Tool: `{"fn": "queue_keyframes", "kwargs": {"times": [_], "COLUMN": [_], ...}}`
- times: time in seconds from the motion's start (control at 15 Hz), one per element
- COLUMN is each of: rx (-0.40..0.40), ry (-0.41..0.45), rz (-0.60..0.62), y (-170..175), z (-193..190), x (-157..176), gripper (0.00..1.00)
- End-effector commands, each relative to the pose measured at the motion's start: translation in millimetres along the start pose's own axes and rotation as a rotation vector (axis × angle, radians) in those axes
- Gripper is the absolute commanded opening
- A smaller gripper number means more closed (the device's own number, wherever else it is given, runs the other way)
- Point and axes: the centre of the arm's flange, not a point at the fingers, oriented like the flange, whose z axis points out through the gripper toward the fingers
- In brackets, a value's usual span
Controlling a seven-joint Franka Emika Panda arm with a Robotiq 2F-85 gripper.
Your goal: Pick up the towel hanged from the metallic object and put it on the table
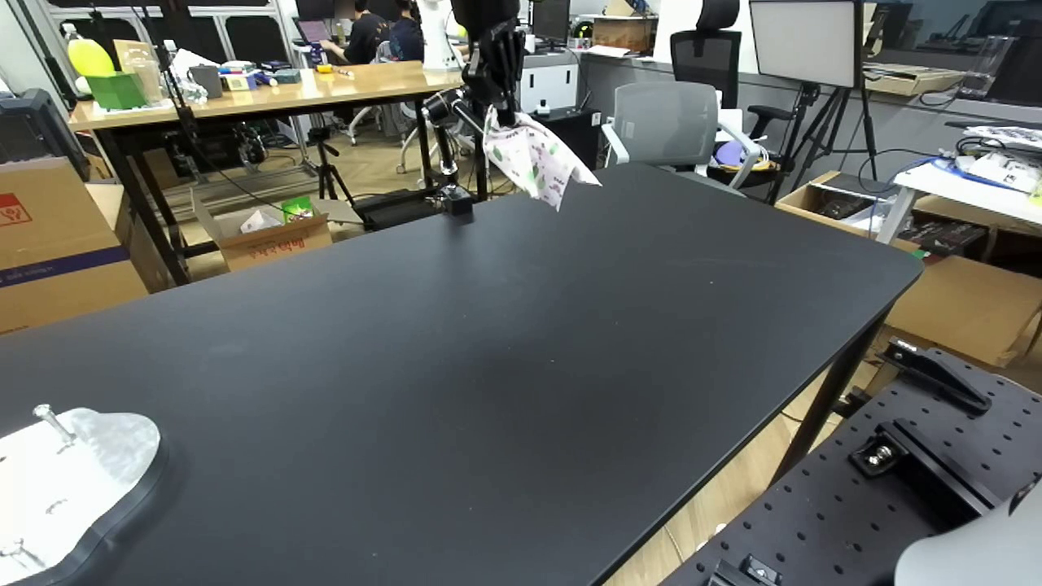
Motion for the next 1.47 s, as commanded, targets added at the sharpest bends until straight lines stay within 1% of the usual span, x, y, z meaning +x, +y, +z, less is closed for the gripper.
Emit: {"fn": "queue_keyframes", "kwargs": {"times": [0.0,0.27,0.53,0.73,0.87,1.13,1.4], "rx": [0.015,0.007,-0.030,-0.068,-0.093,-0.121,-0.139], "ry": [-0.023,-0.058,-0.082,-0.122,-0.153,-0.209,-0.223], "rz": [0.048,0.072,0.140,0.246,0.287,0.284,0.247], "y": [-7.1,-43.6,-70.5,-69.5,-69.2,-75.6,-95.6], "z": [-25.5,-46.9,-46.3,-29.4,-16.1,3.5,20.2], "x": [-14.8,-26.5,-34.6,-41.8,-42.1,-33.9,-14.1], "gripper": [0.01,0.01,0.01,0.01,0.01,0.01,0.01]}}
